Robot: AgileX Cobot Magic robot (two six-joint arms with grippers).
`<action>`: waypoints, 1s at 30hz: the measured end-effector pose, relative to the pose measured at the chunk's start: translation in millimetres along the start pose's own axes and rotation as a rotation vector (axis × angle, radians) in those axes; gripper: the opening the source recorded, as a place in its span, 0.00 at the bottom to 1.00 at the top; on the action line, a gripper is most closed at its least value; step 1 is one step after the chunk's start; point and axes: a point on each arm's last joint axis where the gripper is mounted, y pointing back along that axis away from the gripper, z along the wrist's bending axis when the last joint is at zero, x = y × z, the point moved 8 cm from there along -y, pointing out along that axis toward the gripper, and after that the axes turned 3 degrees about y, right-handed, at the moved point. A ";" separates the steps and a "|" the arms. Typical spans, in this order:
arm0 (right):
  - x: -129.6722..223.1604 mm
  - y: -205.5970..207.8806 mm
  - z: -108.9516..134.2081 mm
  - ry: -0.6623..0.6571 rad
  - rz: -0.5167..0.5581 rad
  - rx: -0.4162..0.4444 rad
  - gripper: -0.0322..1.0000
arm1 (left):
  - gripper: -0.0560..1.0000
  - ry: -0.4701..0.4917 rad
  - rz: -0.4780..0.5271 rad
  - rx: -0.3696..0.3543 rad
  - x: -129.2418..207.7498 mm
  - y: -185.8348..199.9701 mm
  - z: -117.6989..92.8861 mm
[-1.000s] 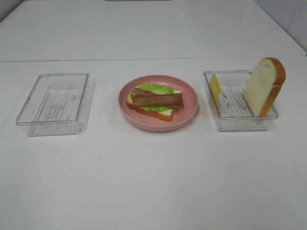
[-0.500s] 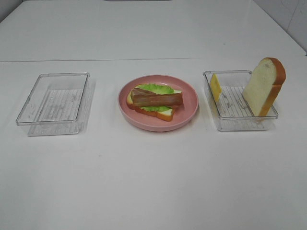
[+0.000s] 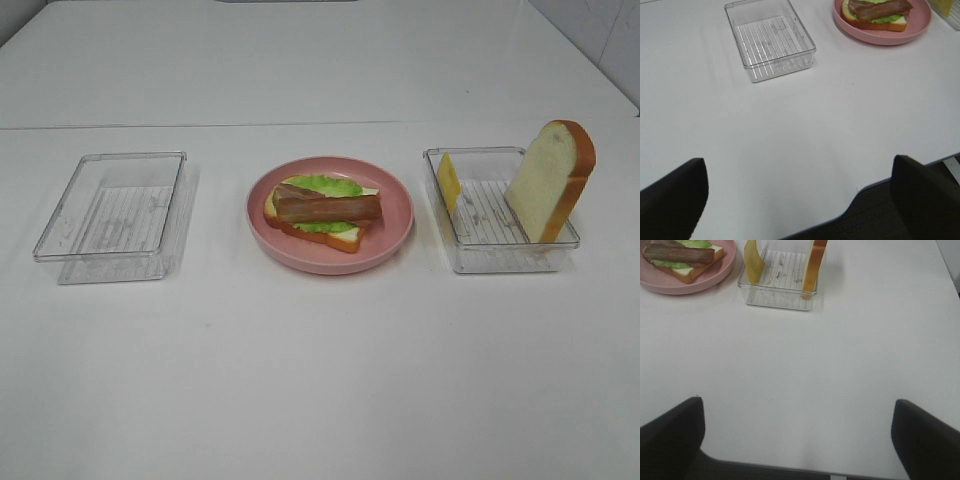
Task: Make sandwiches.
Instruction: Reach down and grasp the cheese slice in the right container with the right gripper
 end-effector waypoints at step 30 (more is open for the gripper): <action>0.0 0.0 0.0 0.000 0.000 0.000 0.98 | 0.91 0.090 -0.126 -0.174 -3.1 12.9 11.0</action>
